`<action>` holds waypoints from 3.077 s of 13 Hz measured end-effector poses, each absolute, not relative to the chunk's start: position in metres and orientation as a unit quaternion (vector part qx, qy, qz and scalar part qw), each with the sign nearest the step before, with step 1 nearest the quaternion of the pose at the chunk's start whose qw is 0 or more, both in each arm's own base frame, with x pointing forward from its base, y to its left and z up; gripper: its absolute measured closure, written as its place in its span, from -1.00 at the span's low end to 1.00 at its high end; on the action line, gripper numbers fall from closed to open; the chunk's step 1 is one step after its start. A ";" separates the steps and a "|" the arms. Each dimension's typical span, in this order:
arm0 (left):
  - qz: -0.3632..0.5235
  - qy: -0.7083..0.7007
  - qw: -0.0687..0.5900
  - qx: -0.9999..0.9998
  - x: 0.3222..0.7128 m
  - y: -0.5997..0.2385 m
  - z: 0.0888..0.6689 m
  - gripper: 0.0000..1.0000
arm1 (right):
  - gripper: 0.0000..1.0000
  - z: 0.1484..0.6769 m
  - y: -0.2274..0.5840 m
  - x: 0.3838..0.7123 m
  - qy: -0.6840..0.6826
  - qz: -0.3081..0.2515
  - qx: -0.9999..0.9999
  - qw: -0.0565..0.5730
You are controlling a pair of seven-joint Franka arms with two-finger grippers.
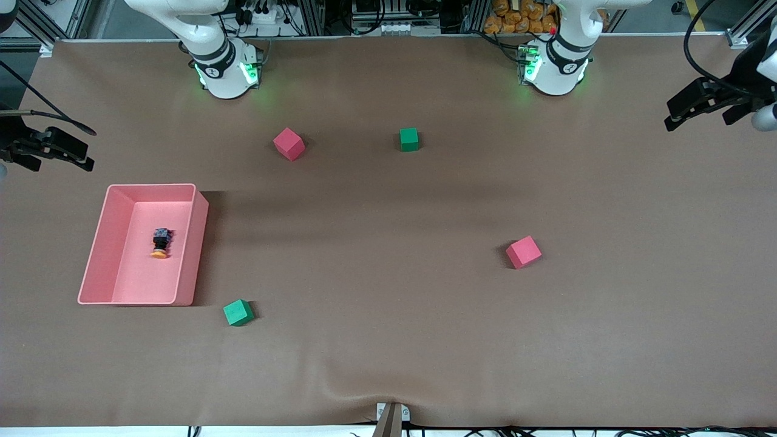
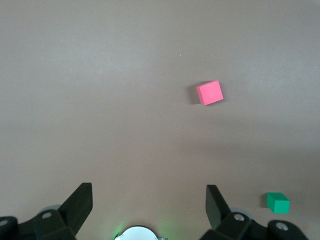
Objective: Place and upright button with both arms
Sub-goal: 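Lower the right gripper into the pink tray and grasp the button, then lift the yellow button out of the pink tray with the right gripper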
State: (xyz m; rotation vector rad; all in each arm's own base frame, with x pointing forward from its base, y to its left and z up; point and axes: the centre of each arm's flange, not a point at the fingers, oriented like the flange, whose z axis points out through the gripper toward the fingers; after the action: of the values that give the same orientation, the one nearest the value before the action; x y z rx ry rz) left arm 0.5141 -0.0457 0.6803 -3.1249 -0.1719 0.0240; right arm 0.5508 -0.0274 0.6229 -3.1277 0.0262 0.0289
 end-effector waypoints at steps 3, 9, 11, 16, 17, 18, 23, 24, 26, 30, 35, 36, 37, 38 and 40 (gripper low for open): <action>0.008 -0.056 0.006 -0.998 0.514 -0.045 0.680 -1.00 | -1.00 0.623 -0.027 0.551 0.008 0.010 -1.000 0.007; 0.009 -0.049 0.008 -0.999 0.513 -0.052 0.681 -1.00 | -1.00 0.587 -0.042 0.565 0.022 0.044 -0.999 0.008; 0.011 -0.048 0.008 -0.999 0.514 -0.052 0.679 -1.00 | -1.00 0.541 -0.058 0.584 0.035 0.078 -0.996 0.009; 0.021 -0.046 0.009 -0.999 0.521 -0.055 0.668 -1.00 | -1.00 0.399 -0.103 0.625 0.047 0.105 -0.993 0.010; 0.021 -0.046 0.009 -0.999 0.521 -0.055 0.668 -1.00 | -1.00 0.371 -0.112 0.626 0.043 0.099 -0.994 0.011; 0.020 -0.046 0.009 -0.999 0.521 -0.055 0.668 -1.00 | -1.00 0.345 -0.120 0.624 0.036 0.090 -0.995 0.011; 0.016 -0.046 0.008 -0.999 0.522 -0.055 0.669 -1.00 | -1.00 0.254 -0.123 0.611 0.029 0.094 -0.995 0.029; 0.015 -0.046 0.008 -0.999 0.522 -0.056 0.669 -1.00 | -1.00 0.241 -0.122 0.610 0.024 0.088 -0.995 0.030; 0.015 -0.046 0.008 -0.999 0.522 -0.056 0.669 -1.00 | -1.00 0.220 -0.120 0.605 0.008 0.078 -0.997 0.029; 0.016 -0.048 0.008 -0.999 0.526 -0.054 0.664 -1.00 | -1.00 0.200 -0.124 0.598 0.009 0.083 -0.996 0.035; 0.016 -0.047 0.008 -0.999 0.527 -0.055 0.664 -1.00 | -0.95 0.180 -0.125 0.596 0.004 0.083 -0.996 0.042; 0.017 -0.046 0.009 -0.999 0.527 -0.055 0.664 -1.00 | -0.74 0.179 -0.126 0.596 -0.007 0.083 -0.996 0.044; 0.017 -0.046 0.009 -0.999 0.527 -0.055 0.663 -1.00 | -0.49 0.179 -0.128 0.595 -0.017 0.082 -0.995 0.044; 0.017 -0.046 0.009 -0.999 0.527 -0.055 0.663 -1.00 | -0.23 0.180 -0.132 0.596 -0.023 0.080 -0.996 0.045; 0.017 -0.046 0.009 -0.999 0.527 -0.055 0.663 -1.00 | 0.21 0.188 -0.139 0.599 -0.030 0.084 -0.995 0.049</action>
State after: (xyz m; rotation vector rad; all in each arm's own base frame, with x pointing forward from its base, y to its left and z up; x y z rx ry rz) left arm 0.5267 -0.0552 0.6629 -3.1205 -0.1446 0.0542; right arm 0.5992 -0.1390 0.1877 -3.0312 -0.0917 0.2566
